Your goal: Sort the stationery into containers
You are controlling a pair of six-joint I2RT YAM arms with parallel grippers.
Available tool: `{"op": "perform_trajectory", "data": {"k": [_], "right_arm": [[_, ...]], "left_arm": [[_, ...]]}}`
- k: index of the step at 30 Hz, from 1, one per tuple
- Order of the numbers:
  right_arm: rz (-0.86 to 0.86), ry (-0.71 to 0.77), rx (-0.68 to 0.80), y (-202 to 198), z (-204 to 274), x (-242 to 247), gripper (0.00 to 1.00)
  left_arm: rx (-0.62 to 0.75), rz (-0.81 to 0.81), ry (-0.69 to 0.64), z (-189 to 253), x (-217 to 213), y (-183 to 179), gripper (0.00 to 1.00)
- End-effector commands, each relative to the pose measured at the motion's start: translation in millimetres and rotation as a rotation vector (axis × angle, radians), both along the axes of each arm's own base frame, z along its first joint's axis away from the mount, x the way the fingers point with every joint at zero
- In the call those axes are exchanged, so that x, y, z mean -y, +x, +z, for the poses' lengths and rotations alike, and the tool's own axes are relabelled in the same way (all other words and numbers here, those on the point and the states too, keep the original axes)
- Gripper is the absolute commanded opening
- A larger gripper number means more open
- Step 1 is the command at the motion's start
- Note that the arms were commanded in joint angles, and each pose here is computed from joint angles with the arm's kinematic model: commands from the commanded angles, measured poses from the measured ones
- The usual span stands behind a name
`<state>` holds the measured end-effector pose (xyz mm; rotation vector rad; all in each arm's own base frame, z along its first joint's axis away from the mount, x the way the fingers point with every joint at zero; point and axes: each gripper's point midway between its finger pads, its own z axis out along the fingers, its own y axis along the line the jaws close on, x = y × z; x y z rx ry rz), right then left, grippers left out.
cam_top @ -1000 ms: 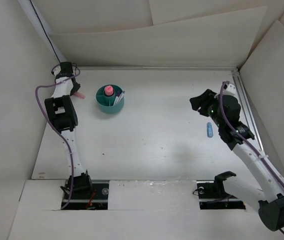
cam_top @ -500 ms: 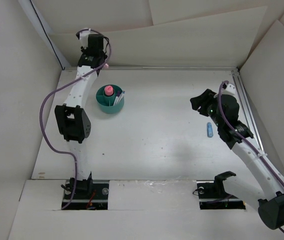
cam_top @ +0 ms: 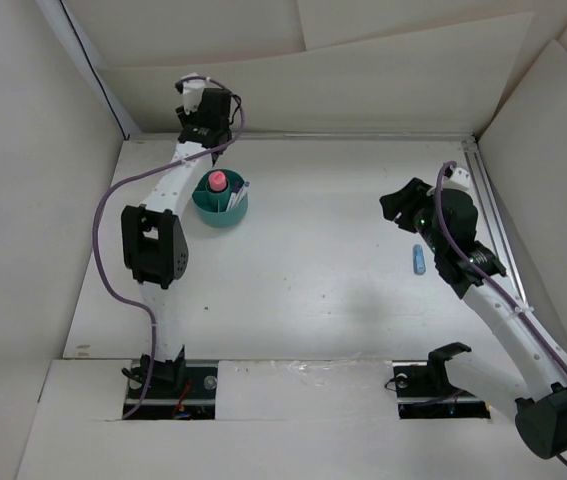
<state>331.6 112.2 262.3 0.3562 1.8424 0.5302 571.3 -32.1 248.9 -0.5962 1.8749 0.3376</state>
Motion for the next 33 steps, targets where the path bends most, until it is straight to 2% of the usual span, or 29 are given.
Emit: {"op": "perform_trajectory", "data": {"k": [1,7,17,20,33], "right_arm": [[0.006,0.011,0.083,5,25,-3,0.59],[0.006,0.014,0.093,6,28,-4,0.59],[0.006,0.017,0.102,4,31,-3,0.59],[0.006,0.014,0.093,4,26,-3,0.59],[0.006,0.017,0.102,2,29,-3,0.59]], "left_arm": [[0.066,0.039,0.038,28,-9,-12,0.00],[0.022,0.066,0.081,1,-14,-23,0.00],[-0.031,0.114,0.178,-17,-21,-40,0.00],[-0.009,0.111,0.192,-15,-13,-45,0.00],[-0.045,0.142,0.261,-29,-18,-36,0.00]]}}
